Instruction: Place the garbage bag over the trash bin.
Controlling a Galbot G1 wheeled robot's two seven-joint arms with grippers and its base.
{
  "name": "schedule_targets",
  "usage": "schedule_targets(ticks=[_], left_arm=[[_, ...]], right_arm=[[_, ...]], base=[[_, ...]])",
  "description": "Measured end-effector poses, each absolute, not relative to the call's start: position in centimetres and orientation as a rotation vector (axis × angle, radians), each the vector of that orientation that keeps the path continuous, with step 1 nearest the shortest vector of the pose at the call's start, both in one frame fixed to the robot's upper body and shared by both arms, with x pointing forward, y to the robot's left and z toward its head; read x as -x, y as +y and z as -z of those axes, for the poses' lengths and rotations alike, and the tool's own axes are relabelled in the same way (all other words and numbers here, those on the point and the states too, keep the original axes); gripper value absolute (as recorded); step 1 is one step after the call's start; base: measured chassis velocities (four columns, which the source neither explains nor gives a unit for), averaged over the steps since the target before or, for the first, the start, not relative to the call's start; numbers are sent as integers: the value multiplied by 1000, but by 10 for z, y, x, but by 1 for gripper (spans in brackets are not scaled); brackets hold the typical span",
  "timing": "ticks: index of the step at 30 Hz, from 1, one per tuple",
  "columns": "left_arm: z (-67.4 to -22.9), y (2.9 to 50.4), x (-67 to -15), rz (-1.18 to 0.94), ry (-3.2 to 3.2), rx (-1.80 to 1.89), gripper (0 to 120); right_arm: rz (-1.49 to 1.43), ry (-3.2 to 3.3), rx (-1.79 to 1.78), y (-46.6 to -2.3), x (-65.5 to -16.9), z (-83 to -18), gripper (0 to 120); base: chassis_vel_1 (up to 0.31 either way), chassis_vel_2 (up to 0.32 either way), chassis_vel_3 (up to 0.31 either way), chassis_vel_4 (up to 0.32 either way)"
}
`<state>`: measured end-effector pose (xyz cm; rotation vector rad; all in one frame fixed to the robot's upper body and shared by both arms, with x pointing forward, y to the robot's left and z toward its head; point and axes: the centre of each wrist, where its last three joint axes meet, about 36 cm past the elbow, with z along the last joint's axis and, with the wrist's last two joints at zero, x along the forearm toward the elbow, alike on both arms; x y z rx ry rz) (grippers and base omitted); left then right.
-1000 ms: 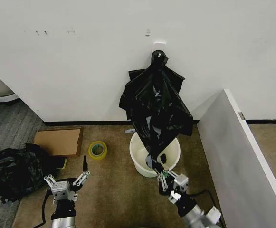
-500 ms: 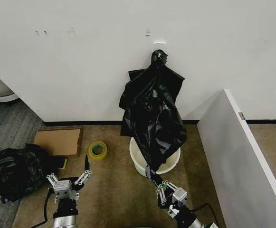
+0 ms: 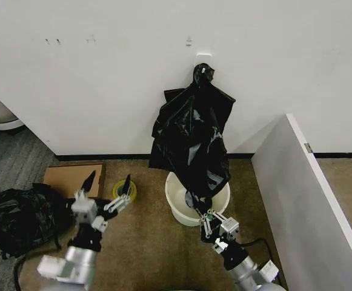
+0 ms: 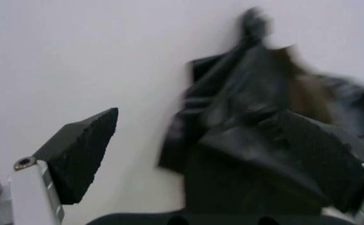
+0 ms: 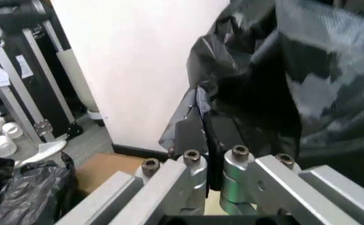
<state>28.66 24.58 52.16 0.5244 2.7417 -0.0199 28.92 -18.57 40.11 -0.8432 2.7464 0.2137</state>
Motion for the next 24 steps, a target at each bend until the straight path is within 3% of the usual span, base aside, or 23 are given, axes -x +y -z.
schedule_targets(ticks=[12,24], left_arm=[[-585,257,-305,-253,2673,-986,100],[-585,250,-358,-390,2737,-1046,99]], right_arm=[[-184,2712,928,-166,-303,-395,0],[-175,2710,905,-169,-303,-395,0]], base=[[0,0,0,0],[0,0,0,0]])
